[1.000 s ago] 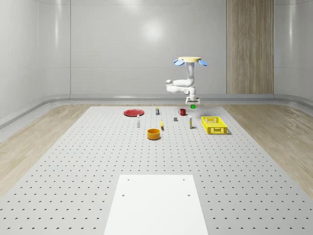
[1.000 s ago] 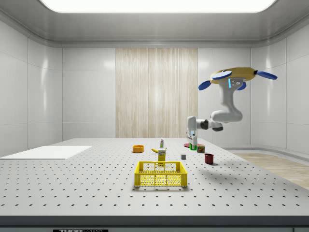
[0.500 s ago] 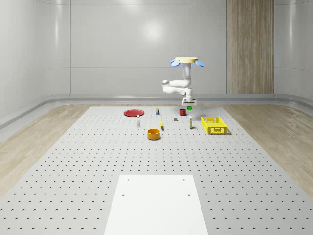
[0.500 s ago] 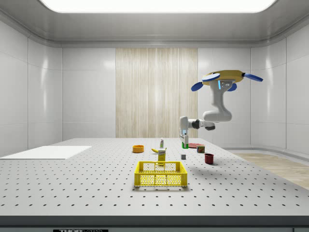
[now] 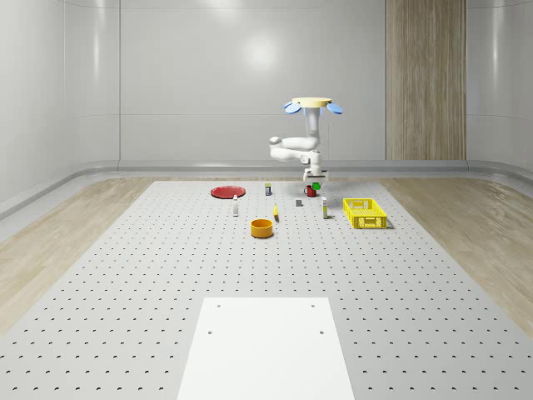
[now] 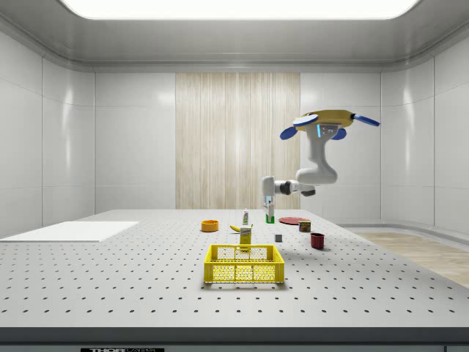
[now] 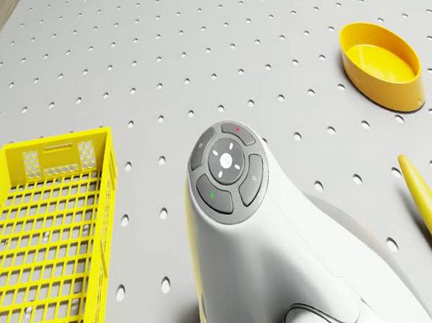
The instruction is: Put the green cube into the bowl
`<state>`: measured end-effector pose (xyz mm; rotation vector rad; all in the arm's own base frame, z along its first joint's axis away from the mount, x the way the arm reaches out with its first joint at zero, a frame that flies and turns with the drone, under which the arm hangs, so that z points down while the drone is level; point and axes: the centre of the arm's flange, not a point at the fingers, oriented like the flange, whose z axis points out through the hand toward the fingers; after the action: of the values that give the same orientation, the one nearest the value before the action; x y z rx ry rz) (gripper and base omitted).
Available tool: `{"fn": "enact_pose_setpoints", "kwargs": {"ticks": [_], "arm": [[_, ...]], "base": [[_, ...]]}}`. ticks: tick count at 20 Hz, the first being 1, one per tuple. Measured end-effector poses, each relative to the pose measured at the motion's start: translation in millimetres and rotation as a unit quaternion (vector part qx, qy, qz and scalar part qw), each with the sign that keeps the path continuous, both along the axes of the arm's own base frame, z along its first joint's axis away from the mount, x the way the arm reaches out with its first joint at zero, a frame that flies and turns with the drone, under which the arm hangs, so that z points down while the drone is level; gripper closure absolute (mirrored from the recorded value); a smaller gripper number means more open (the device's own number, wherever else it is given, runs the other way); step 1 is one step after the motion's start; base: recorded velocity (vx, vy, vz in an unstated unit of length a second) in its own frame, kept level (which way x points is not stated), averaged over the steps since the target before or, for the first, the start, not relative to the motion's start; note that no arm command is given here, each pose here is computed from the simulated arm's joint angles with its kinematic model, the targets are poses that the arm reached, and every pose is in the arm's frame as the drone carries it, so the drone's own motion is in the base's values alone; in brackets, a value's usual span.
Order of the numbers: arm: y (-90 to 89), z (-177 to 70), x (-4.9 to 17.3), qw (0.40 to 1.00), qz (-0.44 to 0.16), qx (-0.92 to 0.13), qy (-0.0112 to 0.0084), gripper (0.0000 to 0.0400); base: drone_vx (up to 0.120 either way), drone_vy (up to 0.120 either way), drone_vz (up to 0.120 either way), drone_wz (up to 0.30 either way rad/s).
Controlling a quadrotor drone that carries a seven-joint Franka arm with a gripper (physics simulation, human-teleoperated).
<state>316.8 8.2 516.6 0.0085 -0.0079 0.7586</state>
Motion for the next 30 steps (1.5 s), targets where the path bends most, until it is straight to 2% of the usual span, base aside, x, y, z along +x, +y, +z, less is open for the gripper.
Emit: {"fn": "enact_pose_setpoints", "kwargs": {"ticks": [30], "arm": [[0.0,0.0,0.0,1.0,0.002,0.0,-0.0001,0.015]], "base": [[0.12,-0.12,0.0,0.0]]}}
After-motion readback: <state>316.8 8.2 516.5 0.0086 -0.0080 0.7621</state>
